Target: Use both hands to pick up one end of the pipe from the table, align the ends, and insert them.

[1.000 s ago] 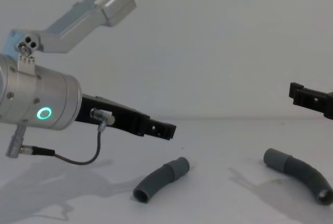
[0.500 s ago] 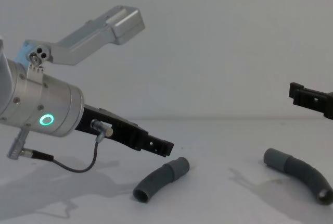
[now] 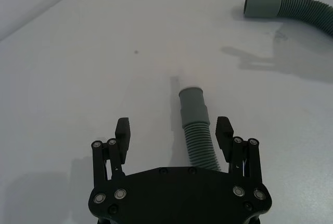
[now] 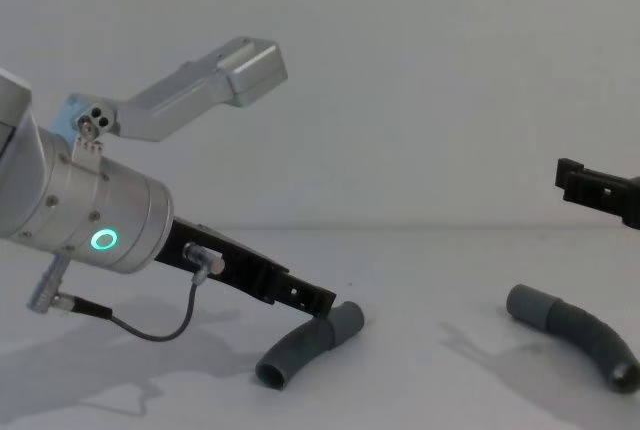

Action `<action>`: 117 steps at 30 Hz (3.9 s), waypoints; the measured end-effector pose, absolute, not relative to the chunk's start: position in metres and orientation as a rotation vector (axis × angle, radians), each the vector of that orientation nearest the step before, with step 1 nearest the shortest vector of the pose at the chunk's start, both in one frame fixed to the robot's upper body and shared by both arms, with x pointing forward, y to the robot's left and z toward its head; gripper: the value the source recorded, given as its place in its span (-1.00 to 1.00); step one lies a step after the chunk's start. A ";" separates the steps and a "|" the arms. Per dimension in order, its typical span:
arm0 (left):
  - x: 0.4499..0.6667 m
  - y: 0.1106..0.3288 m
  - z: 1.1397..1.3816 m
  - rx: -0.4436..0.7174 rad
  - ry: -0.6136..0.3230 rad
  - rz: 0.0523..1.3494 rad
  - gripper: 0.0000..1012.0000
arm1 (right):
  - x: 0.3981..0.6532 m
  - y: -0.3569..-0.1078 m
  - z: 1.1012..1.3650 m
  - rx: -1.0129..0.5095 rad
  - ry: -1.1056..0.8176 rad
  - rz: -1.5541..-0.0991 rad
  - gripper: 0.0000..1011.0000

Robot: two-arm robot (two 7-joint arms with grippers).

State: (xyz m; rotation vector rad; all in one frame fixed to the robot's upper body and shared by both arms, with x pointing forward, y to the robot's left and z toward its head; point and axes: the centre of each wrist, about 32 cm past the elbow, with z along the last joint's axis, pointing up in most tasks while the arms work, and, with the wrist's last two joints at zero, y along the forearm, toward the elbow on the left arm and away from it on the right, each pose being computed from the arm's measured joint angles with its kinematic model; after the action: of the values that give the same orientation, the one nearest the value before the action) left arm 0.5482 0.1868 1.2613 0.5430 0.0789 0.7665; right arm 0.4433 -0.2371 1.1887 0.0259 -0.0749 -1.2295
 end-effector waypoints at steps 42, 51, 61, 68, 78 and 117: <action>0.566 0.170 1.247 0.598 0.104 0.756 0.98 | 0.443 -0.237 1.189 0.026 -0.075 -1.230 0.98; 0.568 0.167 1.246 0.609 0.113 0.756 0.98 | 0.443 -0.237 1.189 0.026 -0.075 -1.229 0.98; 0.569 0.165 1.246 0.614 0.117 0.755 0.84 | 0.443 -0.237 1.189 0.026 -0.075 -1.230 0.98; 0.569 0.164 1.246 0.616 0.119 0.754 0.52 | 0.443 -0.237 1.189 0.026 -0.075 -1.229 0.98; 0.569 0.164 1.246 0.617 0.120 0.754 -0.06 | 0.443 -0.237 1.189 0.026 -0.075 -1.229 0.98; 0.569 0.164 1.246 0.618 0.121 0.755 -0.32 | 0.460 -0.261 1.226 -0.264 0.056 -1.093 0.98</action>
State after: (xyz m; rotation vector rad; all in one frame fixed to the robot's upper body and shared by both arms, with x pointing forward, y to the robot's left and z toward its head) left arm 0.5693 0.1638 1.2461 0.6178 0.1210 0.7545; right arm 0.4599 -0.2609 1.2264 -0.2639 0.0562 -1.0929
